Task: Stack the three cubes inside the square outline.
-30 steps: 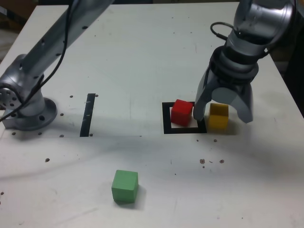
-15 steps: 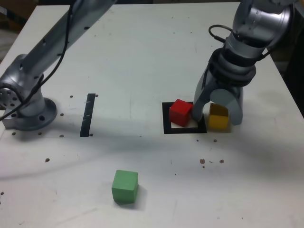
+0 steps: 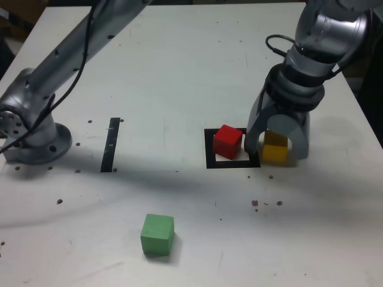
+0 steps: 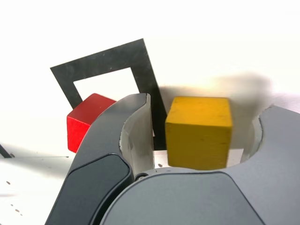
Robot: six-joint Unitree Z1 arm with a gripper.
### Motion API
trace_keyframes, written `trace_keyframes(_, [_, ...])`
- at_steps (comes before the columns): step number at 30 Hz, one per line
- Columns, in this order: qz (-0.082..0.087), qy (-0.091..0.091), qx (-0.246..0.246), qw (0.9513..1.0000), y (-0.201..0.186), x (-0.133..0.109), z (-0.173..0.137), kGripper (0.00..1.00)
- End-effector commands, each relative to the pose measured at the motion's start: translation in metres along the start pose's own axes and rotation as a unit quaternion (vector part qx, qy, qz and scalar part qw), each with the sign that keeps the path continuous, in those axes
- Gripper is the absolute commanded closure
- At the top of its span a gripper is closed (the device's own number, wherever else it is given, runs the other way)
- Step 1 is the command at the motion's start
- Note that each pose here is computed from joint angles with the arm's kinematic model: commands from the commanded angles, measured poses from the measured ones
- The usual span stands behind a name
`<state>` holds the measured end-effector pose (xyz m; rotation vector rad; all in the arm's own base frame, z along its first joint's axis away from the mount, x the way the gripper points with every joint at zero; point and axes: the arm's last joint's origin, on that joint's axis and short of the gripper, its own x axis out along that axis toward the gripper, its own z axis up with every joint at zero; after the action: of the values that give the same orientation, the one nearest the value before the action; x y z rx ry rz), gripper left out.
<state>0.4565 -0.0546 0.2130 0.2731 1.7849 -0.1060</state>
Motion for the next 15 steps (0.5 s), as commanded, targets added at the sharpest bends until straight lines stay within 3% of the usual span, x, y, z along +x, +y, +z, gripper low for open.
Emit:
trace_keyframes(1, [0.009,-0.007,-0.003,0.9999,0.002,-0.007,-0.003,0.45])
trace_keyframes(3, [0.014,-0.011,-0.005,0.9998,0.003,-0.01,-0.004,0.57])
trace_keyframes(6, [0.011,-0.011,-0.008,0.9999,0.003,-0.008,-0.004,0.66])
trace_keyframes(15, [-0.012,-0.012,-0.006,0.9998,0.0,0.0,0.001,0.73])
